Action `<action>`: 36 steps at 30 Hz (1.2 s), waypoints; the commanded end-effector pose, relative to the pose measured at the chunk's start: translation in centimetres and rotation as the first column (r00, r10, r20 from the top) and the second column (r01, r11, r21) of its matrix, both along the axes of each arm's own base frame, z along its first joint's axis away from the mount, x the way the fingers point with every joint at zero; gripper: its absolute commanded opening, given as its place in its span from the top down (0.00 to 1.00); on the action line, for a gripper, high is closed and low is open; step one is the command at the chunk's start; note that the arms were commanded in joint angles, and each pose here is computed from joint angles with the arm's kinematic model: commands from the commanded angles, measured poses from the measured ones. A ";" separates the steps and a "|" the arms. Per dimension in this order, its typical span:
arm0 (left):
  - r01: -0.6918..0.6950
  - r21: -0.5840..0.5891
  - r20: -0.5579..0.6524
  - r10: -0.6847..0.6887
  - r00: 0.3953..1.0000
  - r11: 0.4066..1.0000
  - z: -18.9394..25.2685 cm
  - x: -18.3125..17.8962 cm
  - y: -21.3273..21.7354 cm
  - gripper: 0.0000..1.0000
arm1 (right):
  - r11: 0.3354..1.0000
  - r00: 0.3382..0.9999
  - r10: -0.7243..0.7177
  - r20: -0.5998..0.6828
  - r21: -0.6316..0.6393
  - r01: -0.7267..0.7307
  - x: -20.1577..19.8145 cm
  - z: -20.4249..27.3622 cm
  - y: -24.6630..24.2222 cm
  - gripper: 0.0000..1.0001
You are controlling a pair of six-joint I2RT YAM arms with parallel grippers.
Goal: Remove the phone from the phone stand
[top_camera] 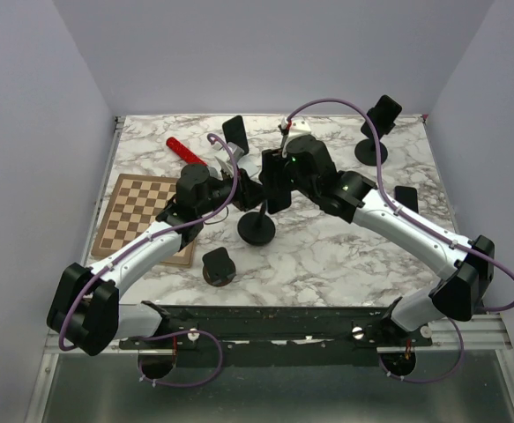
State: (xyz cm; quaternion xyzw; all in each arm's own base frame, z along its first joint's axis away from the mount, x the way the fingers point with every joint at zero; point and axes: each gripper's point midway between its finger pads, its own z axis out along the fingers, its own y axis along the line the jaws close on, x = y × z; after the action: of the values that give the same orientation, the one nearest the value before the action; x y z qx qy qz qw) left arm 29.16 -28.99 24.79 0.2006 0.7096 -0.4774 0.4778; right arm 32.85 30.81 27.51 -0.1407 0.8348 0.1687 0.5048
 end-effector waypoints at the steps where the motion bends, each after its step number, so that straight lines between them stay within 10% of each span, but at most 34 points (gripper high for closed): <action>1: 0.017 -0.013 0.087 -0.016 0.996 1.000 2.5 0.3 -0.6 0.99 | 0.992 0.996 -0.006 0.088 0.125 -0.006 0.5 5.0 0.7 0.99; 18: 0.203 -0.055 0.143 -0.194 0.971 0.978 2.7 -2.0 -2.0 1.00 | 0.966 0.925 0.257 0.281 -0.071 -0.247 1.5 3.6 -2.8 0.99; 36: 0.265 0.017 0.123 -0.265 0.956 0.964 -0.3 -0.7 -2.4 1.00 | 0.678 0.688 0.707 0.163 0.118 -0.725 -2.4 3.1 1.8 0.99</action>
State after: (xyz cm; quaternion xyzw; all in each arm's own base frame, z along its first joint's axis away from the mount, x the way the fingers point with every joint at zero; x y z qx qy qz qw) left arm 29.78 -30.45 23.21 0.2659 0.6850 -0.4941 0.4647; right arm 33.67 29.91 26.22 -0.3553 0.7491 0.3251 0.4549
